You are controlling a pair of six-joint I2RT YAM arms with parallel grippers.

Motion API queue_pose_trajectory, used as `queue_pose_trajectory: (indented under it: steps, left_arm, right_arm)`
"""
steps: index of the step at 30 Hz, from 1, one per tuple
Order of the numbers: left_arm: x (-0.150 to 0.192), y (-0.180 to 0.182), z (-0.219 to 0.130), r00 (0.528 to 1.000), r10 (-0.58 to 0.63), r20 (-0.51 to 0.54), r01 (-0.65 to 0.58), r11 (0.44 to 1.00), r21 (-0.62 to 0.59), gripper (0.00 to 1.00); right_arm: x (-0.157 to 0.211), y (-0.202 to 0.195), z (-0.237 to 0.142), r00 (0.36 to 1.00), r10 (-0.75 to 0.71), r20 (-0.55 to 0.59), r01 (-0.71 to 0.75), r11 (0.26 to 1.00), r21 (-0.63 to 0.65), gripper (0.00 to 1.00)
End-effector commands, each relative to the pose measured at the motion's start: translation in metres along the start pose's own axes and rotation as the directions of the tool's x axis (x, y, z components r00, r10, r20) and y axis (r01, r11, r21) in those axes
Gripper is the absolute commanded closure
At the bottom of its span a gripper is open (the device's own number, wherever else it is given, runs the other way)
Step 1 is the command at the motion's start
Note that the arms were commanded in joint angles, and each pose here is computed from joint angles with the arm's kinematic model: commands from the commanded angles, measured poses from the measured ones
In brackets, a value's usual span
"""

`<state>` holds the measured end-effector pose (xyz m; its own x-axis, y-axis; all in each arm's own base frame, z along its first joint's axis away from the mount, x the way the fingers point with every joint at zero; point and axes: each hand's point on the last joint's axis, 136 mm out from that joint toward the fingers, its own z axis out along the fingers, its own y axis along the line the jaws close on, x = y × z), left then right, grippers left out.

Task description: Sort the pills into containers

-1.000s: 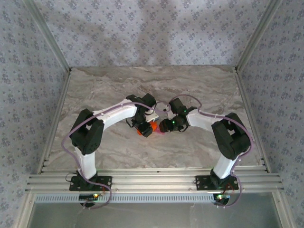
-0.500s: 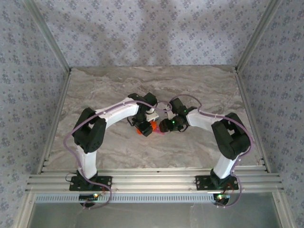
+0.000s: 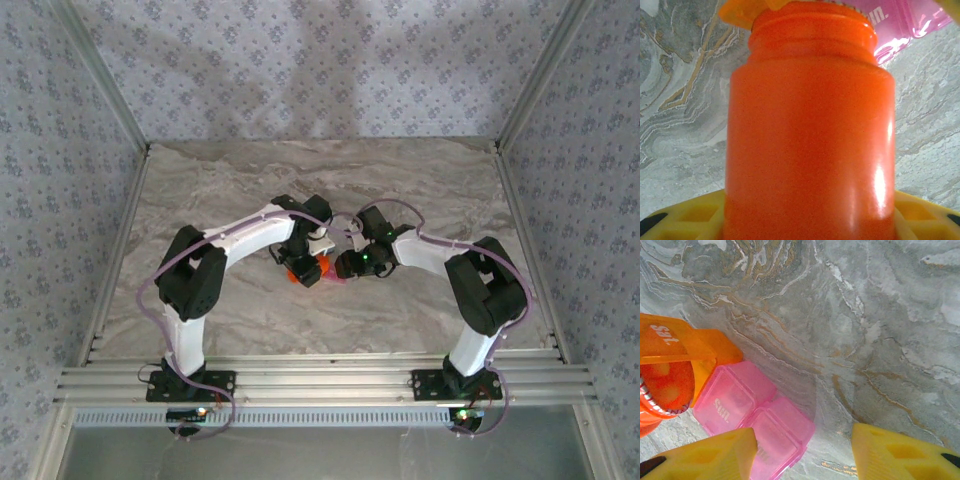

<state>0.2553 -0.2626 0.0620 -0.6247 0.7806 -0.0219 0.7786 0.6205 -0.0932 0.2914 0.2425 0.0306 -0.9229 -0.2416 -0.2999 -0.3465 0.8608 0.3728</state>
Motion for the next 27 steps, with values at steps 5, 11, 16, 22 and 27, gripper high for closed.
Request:
queue_pose_trajectory:
  steps: [5, 11, 16, 22, 27]
  left_arm:
    - [0.0006, -0.0013, -0.0068, 1.000, 0.018, -0.021, -0.018, 1.000, -0.005, 1.00]
    - [0.0017, -0.0017, -0.0051, 0.999, 0.018, -0.029, -0.018, 1.000, -0.002, 1.00]
    - [0.0028, -0.0016, -0.0039, 0.999, 0.019, -0.029, -0.019, 1.000, -0.002, 1.00]
    - [0.0033, -0.0021, -0.0015, 1.000, 0.011, -0.007, -0.011, 1.000, -0.002, 1.00]
    - [0.0041, -0.0034, 0.0009, 0.999, -0.004, 0.036, 0.004, 1.000, 0.007, 1.00]
  right_arm:
    - [0.0249, -0.0175, 0.0149, 0.995, 0.028, -0.094, -0.021, 0.998, 0.066, 0.45]
    - [0.0235, -0.0171, 0.0145, 0.996, 0.025, -0.091, -0.019, 0.998, 0.065, 0.45]
    - [0.0241, -0.0168, 0.0145, 0.995, 0.026, -0.093, -0.020, 0.998, 0.065, 0.45]
    - [0.0247, -0.0172, 0.0150, 0.995, 0.026, -0.095, -0.020, 0.998, 0.065, 0.45]
    - [0.0250, -0.0174, 0.0147, 0.995, 0.025, -0.095, -0.018, 0.998, 0.067, 0.45]
